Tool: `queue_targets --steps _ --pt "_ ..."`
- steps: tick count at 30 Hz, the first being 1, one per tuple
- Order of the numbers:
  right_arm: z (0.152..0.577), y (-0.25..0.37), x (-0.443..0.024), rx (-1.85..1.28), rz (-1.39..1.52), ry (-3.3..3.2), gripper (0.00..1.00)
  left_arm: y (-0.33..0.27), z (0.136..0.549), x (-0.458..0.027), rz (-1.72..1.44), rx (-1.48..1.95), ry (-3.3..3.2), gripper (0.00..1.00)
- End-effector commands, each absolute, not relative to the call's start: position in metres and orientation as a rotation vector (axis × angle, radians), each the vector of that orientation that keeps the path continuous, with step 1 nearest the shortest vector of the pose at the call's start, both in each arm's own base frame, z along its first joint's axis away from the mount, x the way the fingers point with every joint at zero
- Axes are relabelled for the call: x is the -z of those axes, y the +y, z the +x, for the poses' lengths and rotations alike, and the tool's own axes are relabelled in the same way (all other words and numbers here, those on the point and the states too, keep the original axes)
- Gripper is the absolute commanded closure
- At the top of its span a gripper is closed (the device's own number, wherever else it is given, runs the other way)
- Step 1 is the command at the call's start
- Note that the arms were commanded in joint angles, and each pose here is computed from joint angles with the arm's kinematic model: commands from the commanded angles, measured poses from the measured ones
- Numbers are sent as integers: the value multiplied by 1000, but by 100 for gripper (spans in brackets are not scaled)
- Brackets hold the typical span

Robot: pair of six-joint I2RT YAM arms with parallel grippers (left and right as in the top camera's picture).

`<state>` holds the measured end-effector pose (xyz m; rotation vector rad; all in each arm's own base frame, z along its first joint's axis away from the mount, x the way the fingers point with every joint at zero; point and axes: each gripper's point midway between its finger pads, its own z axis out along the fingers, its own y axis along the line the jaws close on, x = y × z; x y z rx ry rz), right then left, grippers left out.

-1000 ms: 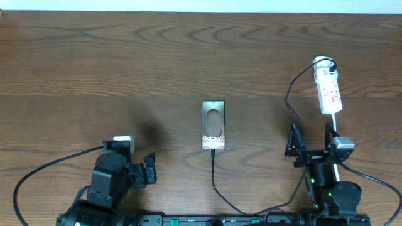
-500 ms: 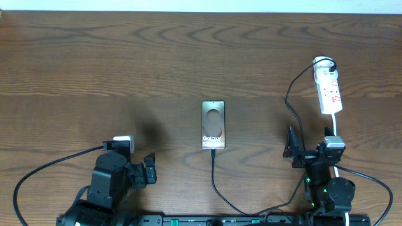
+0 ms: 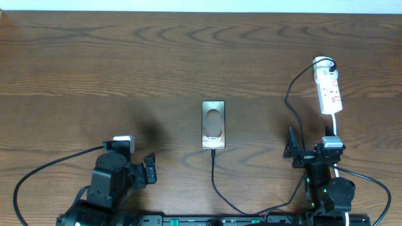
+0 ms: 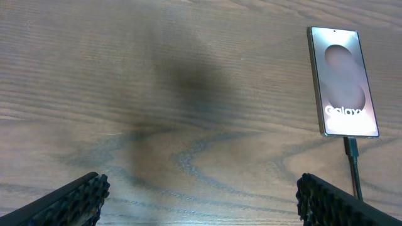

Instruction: Plug charger to phone and switch on socket

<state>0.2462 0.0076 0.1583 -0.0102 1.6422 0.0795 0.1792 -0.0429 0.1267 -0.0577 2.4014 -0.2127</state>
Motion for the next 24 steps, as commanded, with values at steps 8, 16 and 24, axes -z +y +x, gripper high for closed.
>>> queue_targets --steps 8,16,24 --pt "246 7 -158 -60 -21 1641 1 -42 179 -127 -40 200 2400 2" --pt "246 7 -158 -60 -21 1641 1 -42 179 -128 -42 201 2393 2" --pt "246 7 -158 -60 -21 1641 1 -23 167 -136 -152 184 2319 2"
